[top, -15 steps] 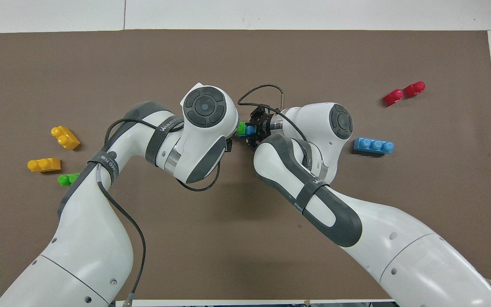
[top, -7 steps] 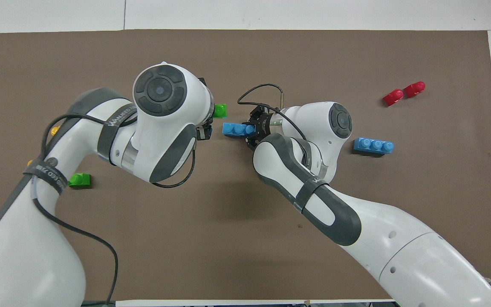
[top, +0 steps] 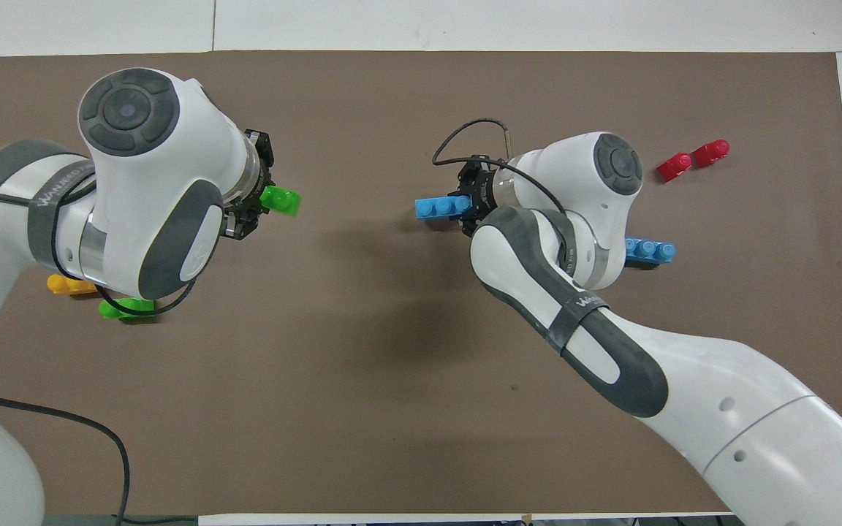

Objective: Remove green block with left arm and hold with right
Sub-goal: 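Pull the green block away with the left gripper while the right gripper holds blue, then carry the blue block toward the red block while the left gripper carries green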

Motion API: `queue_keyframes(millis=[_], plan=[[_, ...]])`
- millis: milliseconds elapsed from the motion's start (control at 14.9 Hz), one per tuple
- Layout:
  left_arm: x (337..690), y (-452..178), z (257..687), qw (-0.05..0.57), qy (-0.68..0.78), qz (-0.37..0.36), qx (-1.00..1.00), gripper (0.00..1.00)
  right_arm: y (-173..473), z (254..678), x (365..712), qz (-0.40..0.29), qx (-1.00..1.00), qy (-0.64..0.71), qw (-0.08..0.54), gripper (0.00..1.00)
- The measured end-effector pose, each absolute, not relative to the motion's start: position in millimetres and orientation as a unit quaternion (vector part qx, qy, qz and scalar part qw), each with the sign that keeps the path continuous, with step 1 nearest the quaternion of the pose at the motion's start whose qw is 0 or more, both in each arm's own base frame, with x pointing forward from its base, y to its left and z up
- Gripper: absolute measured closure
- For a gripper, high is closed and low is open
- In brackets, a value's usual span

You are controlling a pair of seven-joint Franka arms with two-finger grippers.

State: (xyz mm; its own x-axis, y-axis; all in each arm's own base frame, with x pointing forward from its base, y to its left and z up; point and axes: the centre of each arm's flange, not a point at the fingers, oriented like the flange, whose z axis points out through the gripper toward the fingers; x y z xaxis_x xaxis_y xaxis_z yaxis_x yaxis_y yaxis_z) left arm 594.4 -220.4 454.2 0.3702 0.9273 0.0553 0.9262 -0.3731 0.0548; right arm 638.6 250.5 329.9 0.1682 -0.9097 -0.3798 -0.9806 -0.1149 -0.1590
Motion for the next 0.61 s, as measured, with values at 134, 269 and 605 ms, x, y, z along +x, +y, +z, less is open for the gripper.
queue_keyframes(millis=[134, 269, 605], plan=[[588, -191, 433, -0.015, 0.51, 0.024, 0.86, 0.65, 208, 372, 644, 0.068, -0.796, 0.576, 0.176, 0.65], [579, -165, 414, -0.021, 0.469, 0.02, 0.883, 0.65, 148, 399, 648, 0.056, -0.847, 0.5, 0.171, 0.65], [567, -103, 380, -0.022, 0.408, 0.018, 0.913, 0.65, 13, 419, 655, 0.053, -0.884, 0.433, 0.169, 0.65]])
